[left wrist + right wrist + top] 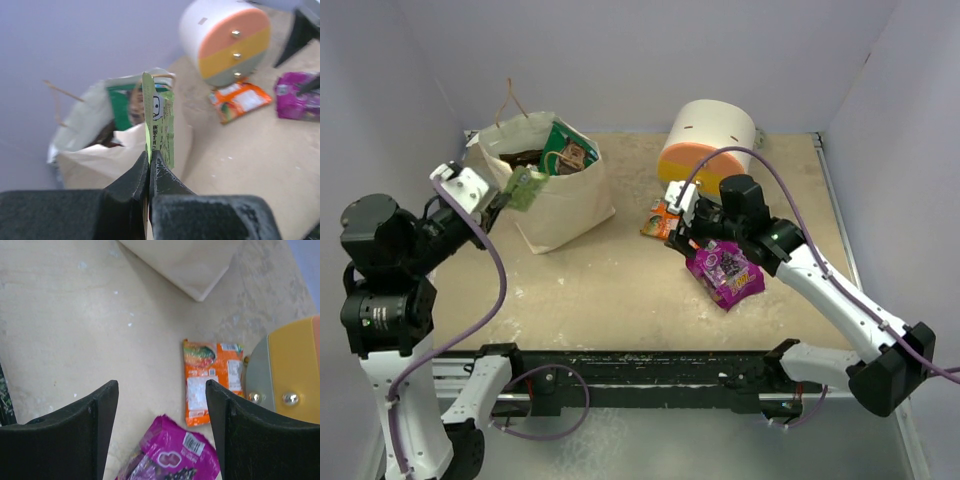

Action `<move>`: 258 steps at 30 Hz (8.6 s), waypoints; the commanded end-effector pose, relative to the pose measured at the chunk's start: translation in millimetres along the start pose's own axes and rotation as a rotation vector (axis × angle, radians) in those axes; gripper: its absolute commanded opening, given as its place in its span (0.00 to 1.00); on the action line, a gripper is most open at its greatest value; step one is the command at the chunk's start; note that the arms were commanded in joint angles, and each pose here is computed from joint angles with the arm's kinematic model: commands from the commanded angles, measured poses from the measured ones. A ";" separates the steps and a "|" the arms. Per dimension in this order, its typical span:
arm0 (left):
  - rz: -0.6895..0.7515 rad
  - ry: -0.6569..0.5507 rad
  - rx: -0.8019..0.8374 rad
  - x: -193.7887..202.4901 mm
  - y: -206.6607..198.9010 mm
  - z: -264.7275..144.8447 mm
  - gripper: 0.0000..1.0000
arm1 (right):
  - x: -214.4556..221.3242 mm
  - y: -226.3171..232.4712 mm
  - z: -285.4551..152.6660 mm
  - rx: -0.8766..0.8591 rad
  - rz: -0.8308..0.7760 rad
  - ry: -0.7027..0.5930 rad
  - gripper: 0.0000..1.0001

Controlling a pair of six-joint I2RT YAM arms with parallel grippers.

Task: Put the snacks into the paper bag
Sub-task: Place the snack in the paper bag, then pick up the snack from the center of the board, then place the snack in the paper bag.

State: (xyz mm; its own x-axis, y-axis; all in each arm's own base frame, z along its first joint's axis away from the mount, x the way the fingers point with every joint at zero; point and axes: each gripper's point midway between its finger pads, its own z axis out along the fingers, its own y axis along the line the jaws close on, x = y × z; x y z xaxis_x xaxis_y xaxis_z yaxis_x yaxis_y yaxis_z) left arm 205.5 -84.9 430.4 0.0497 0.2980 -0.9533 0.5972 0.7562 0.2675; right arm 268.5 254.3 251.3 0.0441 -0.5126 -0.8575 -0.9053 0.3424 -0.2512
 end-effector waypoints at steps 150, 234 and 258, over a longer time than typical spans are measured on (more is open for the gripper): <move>-0.041 0.245 -0.140 144.4 8.8 17.0 0.99 | 183.9 -58.7 110.7 0.113 -0.013 0.608 0.01; 0.069 -0.097 0.612 102.4 -107.0 34.1 0.00 | -65.7 25.4 -18.2 -0.357 0.096 -0.170 0.69; -0.043 -0.032 0.165 8.8 -37.3 -15.7 0.00 | 15.9 -37.0 -73.5 0.150 0.125 -0.115 0.93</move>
State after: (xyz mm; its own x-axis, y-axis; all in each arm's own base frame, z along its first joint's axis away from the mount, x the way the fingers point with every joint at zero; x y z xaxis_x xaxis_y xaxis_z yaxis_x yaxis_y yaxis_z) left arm 172.1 -102.6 378.8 0.0089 0.2844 -0.9586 0.7546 0.6272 0.1931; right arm 262.1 178.3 260.1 -0.0726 -0.4021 -0.9127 -0.8576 0.4924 -0.1487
